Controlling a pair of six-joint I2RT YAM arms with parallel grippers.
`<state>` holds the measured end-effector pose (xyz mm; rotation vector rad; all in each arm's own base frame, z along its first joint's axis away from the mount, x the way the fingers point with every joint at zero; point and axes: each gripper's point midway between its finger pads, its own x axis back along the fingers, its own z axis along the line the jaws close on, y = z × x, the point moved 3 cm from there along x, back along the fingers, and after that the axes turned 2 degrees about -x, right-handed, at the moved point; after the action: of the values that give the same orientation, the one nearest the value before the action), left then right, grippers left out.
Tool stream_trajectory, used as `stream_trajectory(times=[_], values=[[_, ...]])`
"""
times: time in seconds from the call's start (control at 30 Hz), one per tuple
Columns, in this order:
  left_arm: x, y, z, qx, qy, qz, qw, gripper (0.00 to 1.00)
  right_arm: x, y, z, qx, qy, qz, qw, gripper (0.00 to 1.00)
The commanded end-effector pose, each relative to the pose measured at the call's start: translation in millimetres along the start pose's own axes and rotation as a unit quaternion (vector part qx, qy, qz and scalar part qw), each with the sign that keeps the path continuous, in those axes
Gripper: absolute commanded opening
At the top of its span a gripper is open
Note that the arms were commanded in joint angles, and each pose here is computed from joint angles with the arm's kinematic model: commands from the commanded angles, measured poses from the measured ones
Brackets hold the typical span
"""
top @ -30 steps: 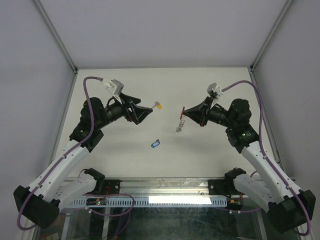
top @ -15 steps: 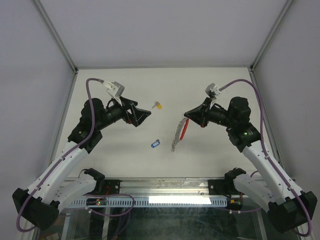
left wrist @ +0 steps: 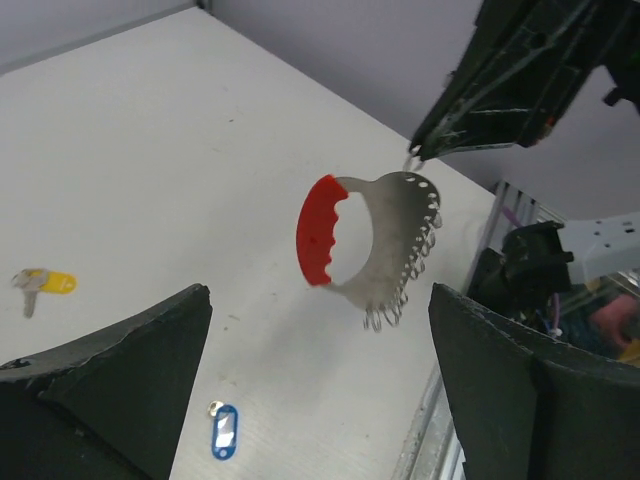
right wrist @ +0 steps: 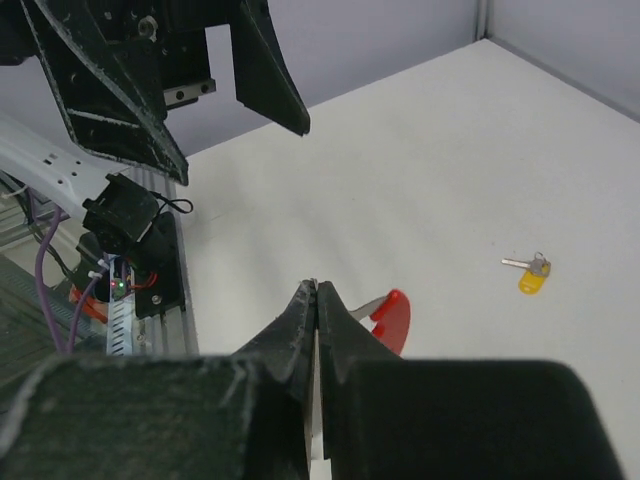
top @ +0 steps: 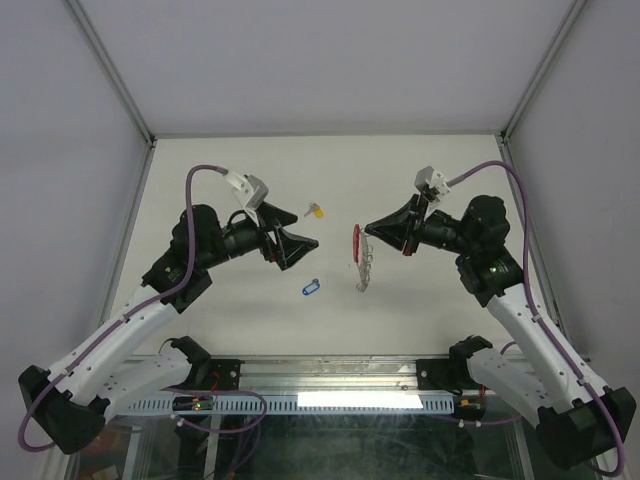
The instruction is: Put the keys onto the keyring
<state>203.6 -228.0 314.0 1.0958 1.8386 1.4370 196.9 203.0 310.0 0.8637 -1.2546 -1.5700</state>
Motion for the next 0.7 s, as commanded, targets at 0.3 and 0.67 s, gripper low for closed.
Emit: stream_trajectory(times=[0.3, 0.67], values=[[-13, 57, -79, -0.08, -0.151, -0.121, 0.978, 0.55, 4, 69, 53, 0.065, 0.105, -0.097, 0.988, 0.0], [-22, 69, -98, -0.095, -0.208, -0.131, 0.965, 0.39, 8, 90, 75, 0.072, 0.149, -0.131, 0.977, 0.0]])
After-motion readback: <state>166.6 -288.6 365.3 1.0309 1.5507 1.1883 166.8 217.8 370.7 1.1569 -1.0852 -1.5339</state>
